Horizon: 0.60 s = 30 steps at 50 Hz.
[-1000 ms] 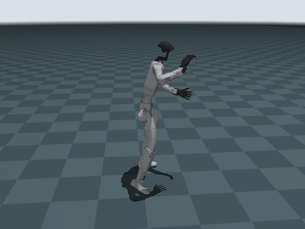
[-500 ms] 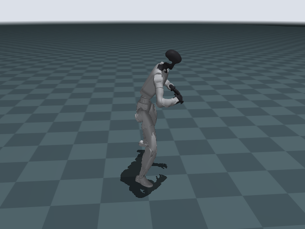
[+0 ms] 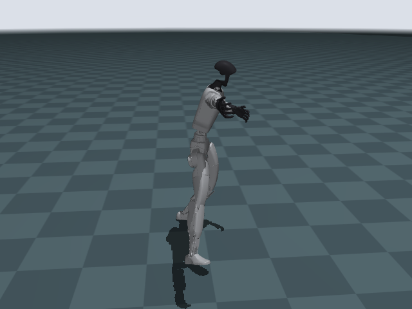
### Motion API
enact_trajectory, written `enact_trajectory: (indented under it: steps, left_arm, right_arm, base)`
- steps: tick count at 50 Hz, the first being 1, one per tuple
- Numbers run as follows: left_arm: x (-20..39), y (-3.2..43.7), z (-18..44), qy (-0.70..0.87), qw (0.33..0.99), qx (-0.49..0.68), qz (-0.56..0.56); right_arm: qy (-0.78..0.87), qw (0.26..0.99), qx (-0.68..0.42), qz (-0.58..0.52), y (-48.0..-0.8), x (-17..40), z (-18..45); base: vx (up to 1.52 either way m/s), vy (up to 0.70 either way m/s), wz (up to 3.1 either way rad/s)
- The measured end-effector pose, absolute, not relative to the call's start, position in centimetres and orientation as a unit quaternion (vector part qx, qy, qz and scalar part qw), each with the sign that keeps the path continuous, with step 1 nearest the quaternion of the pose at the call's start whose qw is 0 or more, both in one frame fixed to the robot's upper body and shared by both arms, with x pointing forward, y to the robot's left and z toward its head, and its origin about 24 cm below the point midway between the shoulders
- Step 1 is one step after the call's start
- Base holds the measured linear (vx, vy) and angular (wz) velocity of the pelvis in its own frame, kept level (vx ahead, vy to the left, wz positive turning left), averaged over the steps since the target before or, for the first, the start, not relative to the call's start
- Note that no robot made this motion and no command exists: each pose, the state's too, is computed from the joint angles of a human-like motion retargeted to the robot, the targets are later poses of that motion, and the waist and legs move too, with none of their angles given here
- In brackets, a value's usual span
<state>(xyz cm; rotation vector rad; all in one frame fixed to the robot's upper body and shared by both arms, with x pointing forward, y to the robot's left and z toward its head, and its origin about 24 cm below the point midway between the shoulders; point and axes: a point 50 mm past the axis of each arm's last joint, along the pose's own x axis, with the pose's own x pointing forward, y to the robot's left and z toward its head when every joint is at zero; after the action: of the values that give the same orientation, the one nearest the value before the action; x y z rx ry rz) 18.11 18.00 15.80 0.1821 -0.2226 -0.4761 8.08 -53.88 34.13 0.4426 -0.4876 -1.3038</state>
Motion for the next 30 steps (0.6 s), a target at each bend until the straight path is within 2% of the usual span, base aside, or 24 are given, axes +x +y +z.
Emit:
enact_trajectory:
  steps: [4,8,11,15,23,30]
  left_arm:
    - [20.3,15.8,13.5,-0.077,0.962,-0.027,-0.262]
    - [21.1,11.7,11.7,-0.045,0.943,-0.153,-0.293]
    - [20.7,9.5,11.3,-0.025,0.925,-0.205,-0.318]
    - [20.1,9.0,10.9,-0.009,0.918,-0.229,-0.324]
    - [19.2,11.4,9.8,-0.001,0.934,-0.226,-0.277]
    - [19.9,12.2,9.9,-0.023,0.951,-0.180,-0.250]
  right_arm:
    - [-0.257,0.771,0.273,-0.515,-52.7,13.8,33.9]
    - [-0.256,0.791,0.286,-0.476,-50.6,19.1,33.8]
    - [-0.256,0.810,0.282,-0.446,-49.0,21.9,33.9]
    - [-0.249,0.835,0.256,-0.418,-47.5,24.1,33.6]
    - [-0.256,0.874,0.234,-0.341,-44.8,26.7,31.6]
    - [-0.217,0.924,0.105,-0.297,-41.7,27.8,27.3]
  base:
    - [0.21,-0.82,-0.65]
    - [0.23,-0.65,-0.13]
    - [0.23,-0.58,0.48]
    - [0.18,-0.48,0.24]
    - [0.12,-0.29,-0.08]
    - [0.07,-0.11,0.01]
